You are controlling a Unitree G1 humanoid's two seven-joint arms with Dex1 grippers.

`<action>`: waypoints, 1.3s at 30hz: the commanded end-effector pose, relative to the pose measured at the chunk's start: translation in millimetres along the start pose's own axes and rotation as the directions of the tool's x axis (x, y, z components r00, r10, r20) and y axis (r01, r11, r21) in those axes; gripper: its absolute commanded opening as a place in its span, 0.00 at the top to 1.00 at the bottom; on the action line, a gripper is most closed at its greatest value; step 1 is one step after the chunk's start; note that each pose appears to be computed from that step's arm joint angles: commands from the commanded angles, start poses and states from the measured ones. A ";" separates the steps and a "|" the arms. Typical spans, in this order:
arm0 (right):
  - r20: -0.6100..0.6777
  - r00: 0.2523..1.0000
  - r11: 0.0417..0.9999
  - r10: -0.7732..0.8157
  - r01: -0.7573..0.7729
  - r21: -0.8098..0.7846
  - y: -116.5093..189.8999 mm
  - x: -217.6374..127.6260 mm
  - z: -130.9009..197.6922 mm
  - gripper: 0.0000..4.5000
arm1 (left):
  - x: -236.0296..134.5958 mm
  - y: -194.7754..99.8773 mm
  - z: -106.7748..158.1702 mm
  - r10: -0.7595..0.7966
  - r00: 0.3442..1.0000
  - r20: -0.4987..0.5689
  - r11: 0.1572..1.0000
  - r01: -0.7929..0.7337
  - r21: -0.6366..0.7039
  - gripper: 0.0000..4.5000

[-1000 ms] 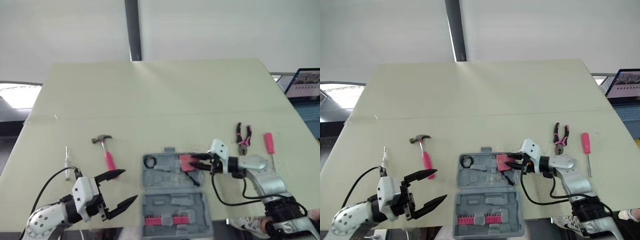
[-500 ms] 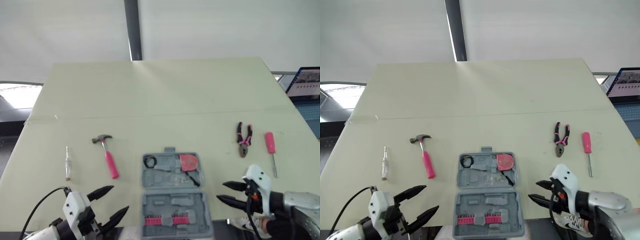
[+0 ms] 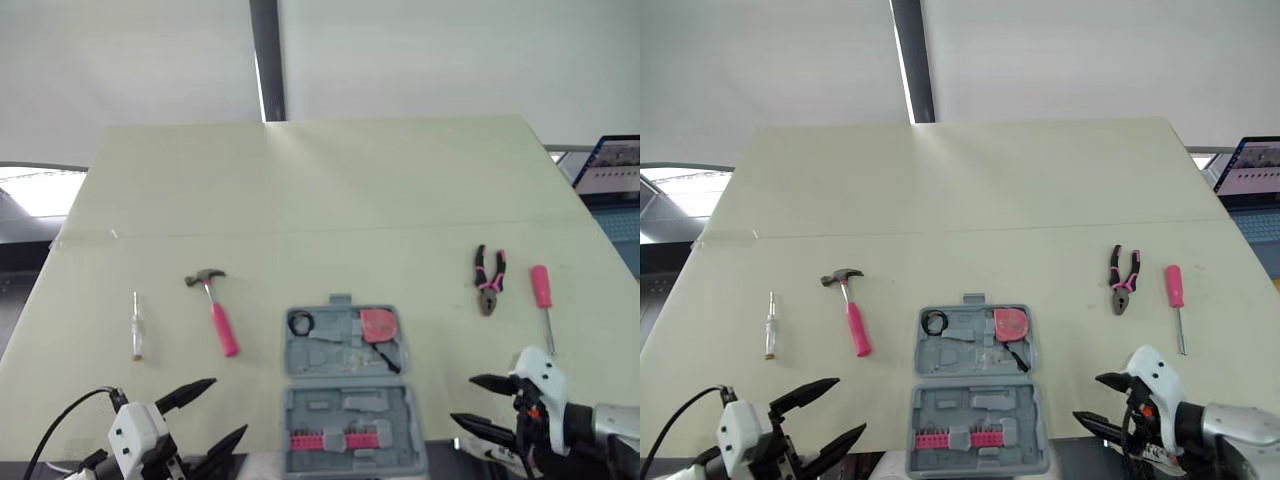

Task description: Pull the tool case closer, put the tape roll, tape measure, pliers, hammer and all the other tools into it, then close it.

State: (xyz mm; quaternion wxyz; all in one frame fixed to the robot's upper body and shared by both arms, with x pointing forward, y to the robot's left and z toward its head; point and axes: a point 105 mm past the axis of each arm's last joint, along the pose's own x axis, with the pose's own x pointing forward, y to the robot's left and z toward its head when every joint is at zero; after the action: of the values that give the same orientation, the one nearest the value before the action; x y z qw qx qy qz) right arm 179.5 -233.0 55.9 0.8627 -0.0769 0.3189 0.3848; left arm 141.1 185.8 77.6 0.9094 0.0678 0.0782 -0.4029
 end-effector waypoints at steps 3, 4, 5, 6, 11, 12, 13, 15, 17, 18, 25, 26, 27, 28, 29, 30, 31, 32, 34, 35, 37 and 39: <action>0.025 0.996 0.996 -0.082 0.082 0.019 -15.9 -0.8 6.7 0.01 | 28.5 -9.8 36.5 -0.202 0.975 0.093 0.976 0.193 0.104 0.00; 0.031 0.994 0.994 -0.109 0.108 0.030 -20.6 -0.6 7.7 0.01 | 35.1 -9.0 40.7 -0.221 0.969 0.107 0.971 0.209 0.116 0.00; 0.035 0.989 0.989 -0.143 0.142 0.038 -26.2 -0.7 8.4 0.01 | 41.6 -8.2 45.7 -0.234 0.963 0.133 0.969 0.219 0.116 0.00; 0.041 0.984 0.984 -0.172 0.171 0.043 -30.5 -0.6 9.2 0.01 | 47.1 -8.1 50.3 -0.247 0.957 0.153 0.966 0.230 0.121 0.00; 0.092 0.962 0.964 -0.259 0.251 0.083 -36.6 1.9 22.2 0.01 | 59.0 -9.3 59.3 -0.292 0.941 0.174 0.954 0.272 0.130 0.00; 0.101 0.958 0.961 -0.268 0.260 0.092 -36.6 2.2 25.3 0.01 | 59.7 -9.2 59.6 -0.294 0.940 0.173 0.953 0.274 0.130 0.00; 0.110 0.952 0.956 -0.287 0.277 0.093 -37.9 2.6 28.9 0.01 | 60.3 -8.7 59.6 -0.294 0.940 0.172 0.953 0.274 0.128 0.00; 0.125 0.928 0.934 -0.351 0.339 0.113 -43.7 4.5 36.5 0.01 | 61.2 -8.2 59.4 -0.293 0.941 0.169 0.954 0.274 0.124 0.00; 0.125 0.900 0.906 -0.417 0.400 0.138 -50.4 8.4 41.4 0.01 | 61.9 -8.9 59.3 -0.294 0.941 0.166 0.953 0.276 0.121 0.00; 0.119 0.882 0.886 -0.457 0.438 0.154 -55.3 11.2 42.5 0.01 | 62.2 -9.8 59.0 -0.296 0.941 0.164 0.953 0.280 0.119 0.00; 0.119 0.750 0.748 -0.651 0.607 0.267 -85.3 26.2 61.5 0.01 | 63.7 -9.9 61.4 -0.299 0.940 0.164 0.952 0.282 0.121 0.00; 0.115 0.725 0.723 -0.679 0.633 0.278 -90.5 26.6 63.8 0.01 | 63.8 -9.6 61.6 -0.300 0.940 0.163 0.951 0.283 0.124 0.00; 0.113 0.702 0.700 -0.703 0.654 0.288 -95.0 26.2 66.0 0.01 | 63.8 -9.3 61.7 -0.302 0.940 0.162 0.951 0.284 0.126 0.00; 0.115 0.682 0.681 -0.722 0.672 0.292 -98.9 26.2 68.6 0.01 | 64.0 -8.3 61.9 -0.301 0.940 0.161 0.951 0.282 0.128 0.00; 0.116 0.671 0.671 -0.733 0.681 0.293 -100.9 26.2 70.1 0.01 | 64.1 -7.5 62.1 -0.300 0.940 0.162 0.951 0.281 0.129 0.00; 0.110 0.656 0.655 -0.746 0.694 0.299 -104.7 26.8 70.9 0.01 | 64.6 -6.6 62.3 -0.299 0.940 0.162 0.951 0.279 0.132 0.00; 0.106 0.642 0.639 -0.759 0.706 0.305 -109.3 27.7 71.9 0.01 | 65.3 -6.0 62.4 -0.298 0.941 0.163 0.951 0.278 0.135 0.00; 0.099 0.629 0.625 -0.771 0.718 0.308 -113.6 28.5 72.6 0.01 | 65.9 -5.8 62.5 -0.298 0.940 0.164 0.951 0.278 0.136 0.00; 0.088 0.603 0.597 -0.793 0.739 0.311 -121.7 28.8 73.1 0.01 | 66.3 -6.1 62.5 -0.298 0.940 0.165 0.951 0.277 0.138 0.00; 0.079 0.595 0.587 -0.800 0.747 0.312 -125.1 29.5 72.5 0.01 | 66.2 -6.3 62.2 -0.296 0.941 0.166 0.951 0.275 0.138 0.00; 0.065 0.583 0.570 -0.810 0.755 0.326 -130.6 31.2 71.6 0.01 | 65.8 -6.9 61.3 -0.292 0.942 0.166 0.953 0.272 0.137 0.00; 0.053 0.576 0.558 -0.816 0.758 0.338 -134.4 33.0 70.4 0.01 | 65.3 -7.6 60.3 -0.288 0.943 0.165 0.954 0.268 0.137 0.00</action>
State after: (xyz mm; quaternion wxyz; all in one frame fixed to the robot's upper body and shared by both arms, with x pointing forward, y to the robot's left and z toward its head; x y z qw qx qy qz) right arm 324.4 -273.4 71.0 0.9710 -0.0480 0.2241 -0.0686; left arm 187.4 125.0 117.5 0.8429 0.0651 -0.0030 -0.5342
